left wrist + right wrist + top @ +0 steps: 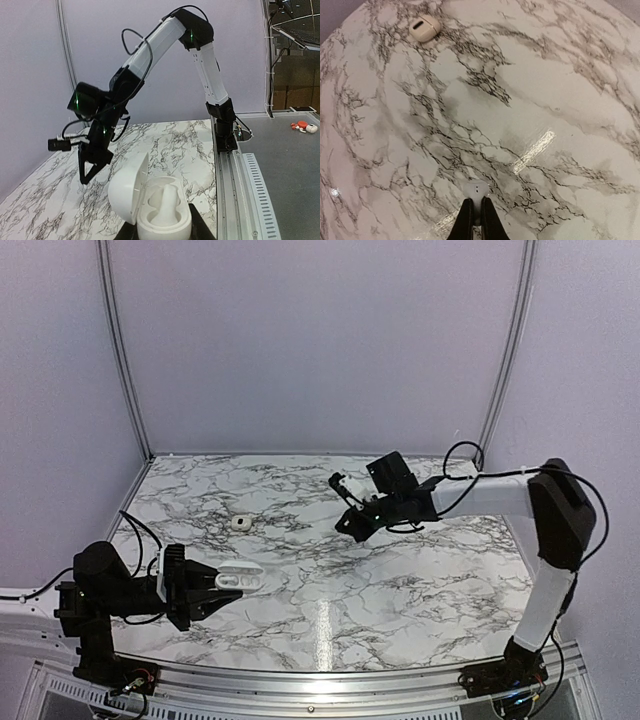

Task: Insert the wireless bluetooth earbuds into the charging case
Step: Insert the right earbud into the right side groove of the charging case.

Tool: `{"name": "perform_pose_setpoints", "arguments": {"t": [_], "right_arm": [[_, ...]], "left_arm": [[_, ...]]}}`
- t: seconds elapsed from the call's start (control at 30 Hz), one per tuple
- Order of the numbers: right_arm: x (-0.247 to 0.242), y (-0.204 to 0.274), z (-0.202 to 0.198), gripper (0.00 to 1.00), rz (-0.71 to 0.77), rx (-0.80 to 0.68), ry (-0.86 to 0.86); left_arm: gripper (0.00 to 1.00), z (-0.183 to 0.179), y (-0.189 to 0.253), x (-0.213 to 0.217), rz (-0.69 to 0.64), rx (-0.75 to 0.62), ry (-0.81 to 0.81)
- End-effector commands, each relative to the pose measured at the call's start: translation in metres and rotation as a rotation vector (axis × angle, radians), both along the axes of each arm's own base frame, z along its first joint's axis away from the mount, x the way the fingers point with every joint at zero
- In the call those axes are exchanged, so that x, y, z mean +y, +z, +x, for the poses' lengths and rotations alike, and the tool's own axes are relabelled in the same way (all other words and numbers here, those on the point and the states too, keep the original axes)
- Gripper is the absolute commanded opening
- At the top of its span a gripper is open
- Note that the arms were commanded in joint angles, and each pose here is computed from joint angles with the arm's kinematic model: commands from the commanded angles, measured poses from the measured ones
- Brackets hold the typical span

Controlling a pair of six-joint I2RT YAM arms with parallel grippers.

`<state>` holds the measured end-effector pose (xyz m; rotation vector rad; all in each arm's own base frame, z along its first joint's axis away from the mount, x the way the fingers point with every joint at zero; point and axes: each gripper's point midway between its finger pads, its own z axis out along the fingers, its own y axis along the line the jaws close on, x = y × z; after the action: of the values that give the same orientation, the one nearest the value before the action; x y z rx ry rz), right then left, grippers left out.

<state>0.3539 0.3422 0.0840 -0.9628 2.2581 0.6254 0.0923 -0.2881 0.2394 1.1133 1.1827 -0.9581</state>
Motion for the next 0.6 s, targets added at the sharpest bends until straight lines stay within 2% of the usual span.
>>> {"name": "perform_pose_setpoints", "arguments": {"t": [0.0,0.27,0.43,0.57], "right_arm": [[0.014,0.106,-0.038,0.0,0.153,-0.19,0.124],[0.039,0.21,-0.163,0.0,0.311,-0.433,0.438],[0.056,0.245,-0.224,0.0,0.345,-0.544,0.571],[0.076,0.253,-0.262,0.0,0.353,-0.577,0.65]], "left_arm": [[0.0,-0.006,0.014,0.002,-0.049,-0.021,-0.029],[0.0,-0.018,0.021,0.0,-0.065,-0.01,-0.105],[0.0,-0.022,0.025,-0.002,-0.068,-0.003,-0.132],[0.0,-0.02,0.026,-0.003,-0.069,0.005,-0.126]]}}
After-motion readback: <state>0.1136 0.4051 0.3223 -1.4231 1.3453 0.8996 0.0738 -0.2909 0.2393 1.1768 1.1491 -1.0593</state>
